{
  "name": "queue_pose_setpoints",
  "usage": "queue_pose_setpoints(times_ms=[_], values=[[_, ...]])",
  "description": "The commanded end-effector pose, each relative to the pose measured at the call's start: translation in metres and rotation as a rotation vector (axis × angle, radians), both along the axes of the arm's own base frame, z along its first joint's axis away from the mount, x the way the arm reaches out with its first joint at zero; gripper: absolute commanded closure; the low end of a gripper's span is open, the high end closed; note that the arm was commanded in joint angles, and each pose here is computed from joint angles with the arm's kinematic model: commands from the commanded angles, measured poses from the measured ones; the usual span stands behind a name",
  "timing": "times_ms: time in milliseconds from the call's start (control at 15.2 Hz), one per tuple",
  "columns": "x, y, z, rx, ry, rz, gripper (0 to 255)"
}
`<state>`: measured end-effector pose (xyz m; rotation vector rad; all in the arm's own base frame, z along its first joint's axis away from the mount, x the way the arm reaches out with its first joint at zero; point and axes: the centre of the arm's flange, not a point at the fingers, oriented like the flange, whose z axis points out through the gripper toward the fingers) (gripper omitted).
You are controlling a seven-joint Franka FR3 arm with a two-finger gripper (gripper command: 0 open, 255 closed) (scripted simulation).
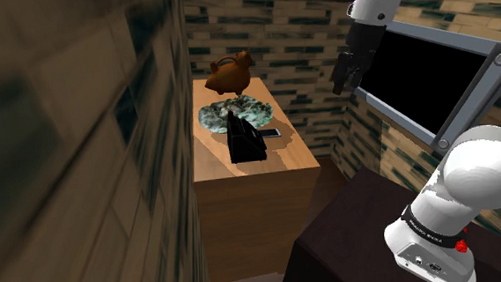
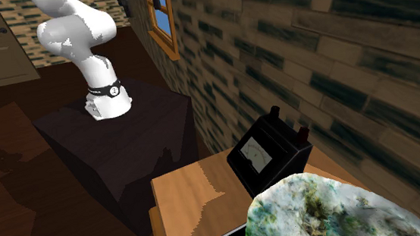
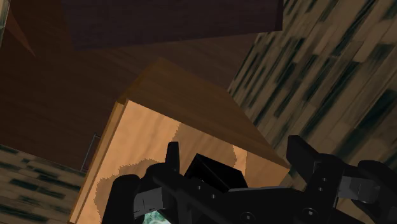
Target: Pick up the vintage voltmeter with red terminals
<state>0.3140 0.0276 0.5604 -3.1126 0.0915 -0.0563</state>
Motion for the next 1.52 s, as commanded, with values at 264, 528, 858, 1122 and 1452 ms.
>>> queue_pose_setpoints(times_ms=[264, 528, 858, 1122, 1452], values=[[0.043, 0.017, -0.025, -0.006, -0.006, -0.055, 0], [0.086, 0.032, -0.049, -0.013, -0.013, -0.111, 0], [0.142, 0.047, -0.08, -0.02, -0.021, -0.18, 0], [0.188, 0.055, -0.104, -0.027, -0.027, -0.236, 0], [0.245, 0.063, -0.134, -0.035, -0.035, -0.305, 0]])
